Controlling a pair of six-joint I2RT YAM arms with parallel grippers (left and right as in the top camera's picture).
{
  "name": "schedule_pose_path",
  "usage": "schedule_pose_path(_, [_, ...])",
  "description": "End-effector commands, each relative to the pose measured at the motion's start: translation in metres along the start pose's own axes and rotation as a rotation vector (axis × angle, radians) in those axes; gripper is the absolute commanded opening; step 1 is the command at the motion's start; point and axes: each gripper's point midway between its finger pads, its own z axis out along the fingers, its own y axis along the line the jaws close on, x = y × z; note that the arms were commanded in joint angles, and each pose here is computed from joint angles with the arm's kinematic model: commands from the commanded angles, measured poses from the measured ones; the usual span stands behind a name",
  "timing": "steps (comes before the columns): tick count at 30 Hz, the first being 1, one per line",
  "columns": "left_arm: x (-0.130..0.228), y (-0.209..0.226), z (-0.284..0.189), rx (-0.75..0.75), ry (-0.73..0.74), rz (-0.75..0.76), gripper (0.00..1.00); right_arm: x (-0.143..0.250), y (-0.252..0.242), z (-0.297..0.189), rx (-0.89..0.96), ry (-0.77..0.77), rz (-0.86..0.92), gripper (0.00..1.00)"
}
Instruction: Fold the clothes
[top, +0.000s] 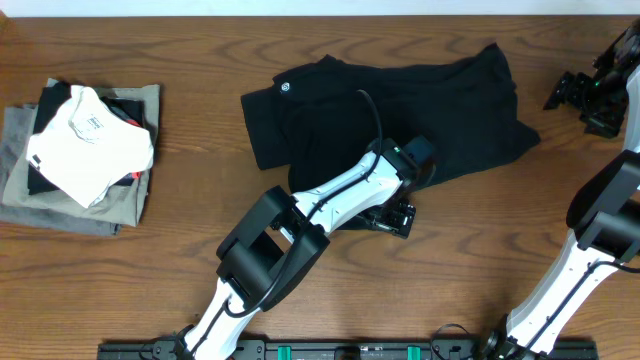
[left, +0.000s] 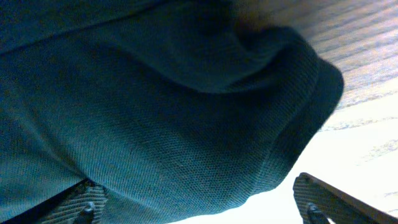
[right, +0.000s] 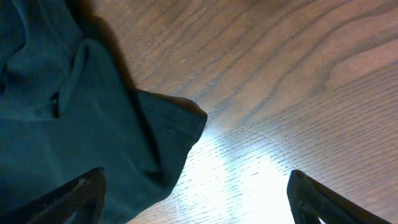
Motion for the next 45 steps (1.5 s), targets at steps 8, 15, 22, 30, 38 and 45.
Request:
schedule_pose_path(8, [0.003,0.000,0.018,-0.004,0.039,0.018,0.83,0.003,0.003,0.018,-0.007,0.013,-0.023,0.82])
schedule_pose_path(15, [0.005,0.002,0.019,-0.011,0.052,0.017,0.66,0.005,0.010,0.041,-0.065,0.006,-0.021,0.70])
schedule_pose_path(22, [0.010,0.004,0.019,-0.021,0.071,0.014,0.53,0.010,0.011,0.063,-0.078,0.004,-0.019,0.65])
schedule_pose_path(30, [0.010,0.004,0.019,-0.022,0.072,0.014,0.44,0.020,0.014,0.076,-0.075,0.028,0.016,0.60])
schedule_pose_path(38, [0.011,0.005,0.019,-0.024,0.076,0.013,0.44,0.034,0.010,0.094,-0.070,0.054,0.050,0.57])
schedule_pose_path(45, [0.012,0.005,0.019,-0.026,0.079,0.013,0.44,0.045,0.006,0.111,-0.069,0.063,0.058,0.53])
